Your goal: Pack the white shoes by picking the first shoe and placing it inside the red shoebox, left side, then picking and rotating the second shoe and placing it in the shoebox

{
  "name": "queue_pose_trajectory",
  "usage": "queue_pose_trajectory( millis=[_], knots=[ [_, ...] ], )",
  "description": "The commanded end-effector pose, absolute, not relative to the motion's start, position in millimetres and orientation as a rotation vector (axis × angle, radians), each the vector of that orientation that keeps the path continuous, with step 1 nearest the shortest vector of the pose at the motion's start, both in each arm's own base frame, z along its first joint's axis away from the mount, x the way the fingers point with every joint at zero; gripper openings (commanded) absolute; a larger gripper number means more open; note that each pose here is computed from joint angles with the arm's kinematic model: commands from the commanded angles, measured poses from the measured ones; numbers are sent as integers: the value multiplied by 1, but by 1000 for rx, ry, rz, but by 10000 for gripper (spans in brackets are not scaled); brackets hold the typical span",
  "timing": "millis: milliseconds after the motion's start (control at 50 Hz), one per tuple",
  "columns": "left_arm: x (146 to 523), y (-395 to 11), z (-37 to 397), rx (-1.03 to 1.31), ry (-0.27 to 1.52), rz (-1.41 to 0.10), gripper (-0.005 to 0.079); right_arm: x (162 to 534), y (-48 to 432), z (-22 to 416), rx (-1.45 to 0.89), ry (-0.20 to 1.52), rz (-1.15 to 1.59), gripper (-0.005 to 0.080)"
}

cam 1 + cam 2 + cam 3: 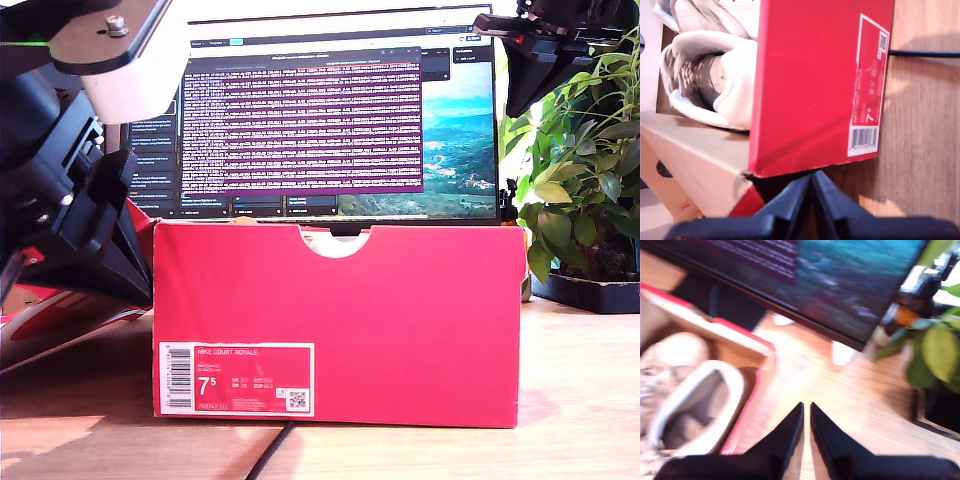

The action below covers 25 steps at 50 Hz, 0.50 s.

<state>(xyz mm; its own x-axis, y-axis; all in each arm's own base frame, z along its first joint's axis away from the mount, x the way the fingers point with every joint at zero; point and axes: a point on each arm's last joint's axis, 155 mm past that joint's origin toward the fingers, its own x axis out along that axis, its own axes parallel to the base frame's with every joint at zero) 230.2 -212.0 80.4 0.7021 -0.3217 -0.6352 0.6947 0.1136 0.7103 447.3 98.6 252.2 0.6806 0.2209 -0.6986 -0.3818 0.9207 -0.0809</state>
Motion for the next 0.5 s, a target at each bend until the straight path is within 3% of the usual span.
queue_pose_trajectory(
  millis=[0, 480],
  knots=[
    [232, -215, 83, 1237, 354, -765, -16, 447, 100, 252, -221, 747, 347, -11],
    [235, -216, 97, 1239, 321, -722, -16, 447, 98, 251, -225, 751, 346, -11]
  ],
)
